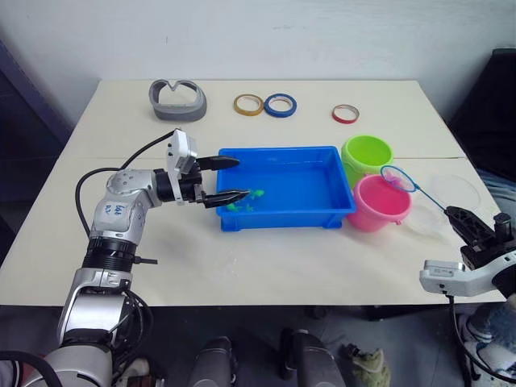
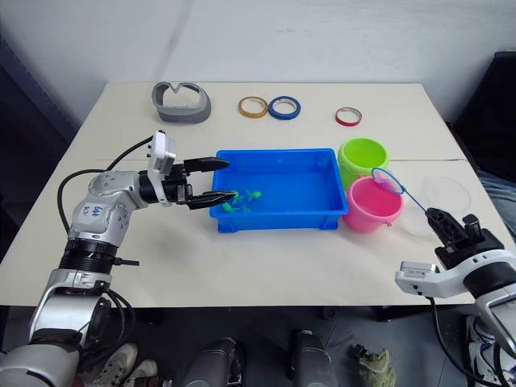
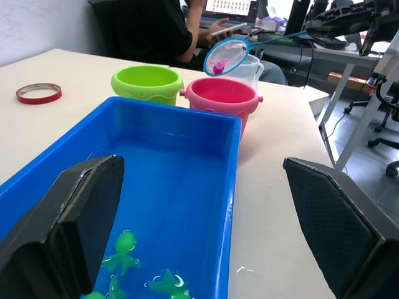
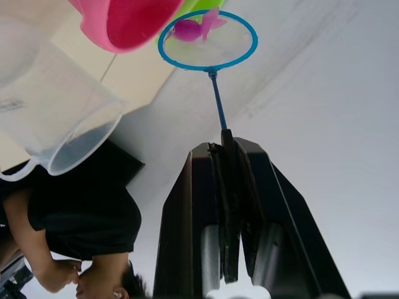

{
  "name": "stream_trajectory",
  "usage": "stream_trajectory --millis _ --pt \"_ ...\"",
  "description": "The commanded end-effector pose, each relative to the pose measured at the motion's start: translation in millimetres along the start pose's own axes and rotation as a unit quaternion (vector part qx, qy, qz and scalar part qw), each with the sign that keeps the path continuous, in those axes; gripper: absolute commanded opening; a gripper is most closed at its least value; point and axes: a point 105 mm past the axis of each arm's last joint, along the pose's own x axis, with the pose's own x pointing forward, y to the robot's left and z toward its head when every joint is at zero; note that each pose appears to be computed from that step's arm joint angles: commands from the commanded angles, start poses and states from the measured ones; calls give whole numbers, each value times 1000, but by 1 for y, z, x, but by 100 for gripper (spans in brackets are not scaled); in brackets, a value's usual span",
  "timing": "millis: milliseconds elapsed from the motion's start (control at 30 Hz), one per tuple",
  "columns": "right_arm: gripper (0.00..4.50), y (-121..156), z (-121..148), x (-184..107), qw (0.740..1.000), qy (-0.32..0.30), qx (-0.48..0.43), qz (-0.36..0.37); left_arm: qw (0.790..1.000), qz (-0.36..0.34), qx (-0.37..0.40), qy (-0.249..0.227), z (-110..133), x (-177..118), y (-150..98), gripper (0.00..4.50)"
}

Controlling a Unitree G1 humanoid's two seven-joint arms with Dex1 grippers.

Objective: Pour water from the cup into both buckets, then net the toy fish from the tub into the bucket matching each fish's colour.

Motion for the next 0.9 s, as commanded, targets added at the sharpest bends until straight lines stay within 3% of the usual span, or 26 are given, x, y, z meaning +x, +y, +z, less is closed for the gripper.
stream_trajectory --millis 33,333,433,567,700,800,900 --pt "0 -8 -6 -6 999 21 -25 -22 1000 -1 19 -10 9 -1 1 447" --pt "0 1 -4 -8 999 31 -4 -20 1000 1 20 -10 9 -2 1 447" --pt "0 -1 -7 -5 997 37 53 -35 1000 4 20 -9 9 -4 3 447" --pt "0 -27 -8 7 987 28 140 -78 999 39 22 12 11 -22 18 447" --pt "0 -65 -6 30 958 -2 257 -125 993 91 52 56 18 -64 38 447" --pt "0 -69 7 46 930 -40 355 -84 988 121 61 71 21 -84 46 447" --pt "0 -76 35 61 885 -106 453 -27 983 144 62 95 17 -105 47 447"
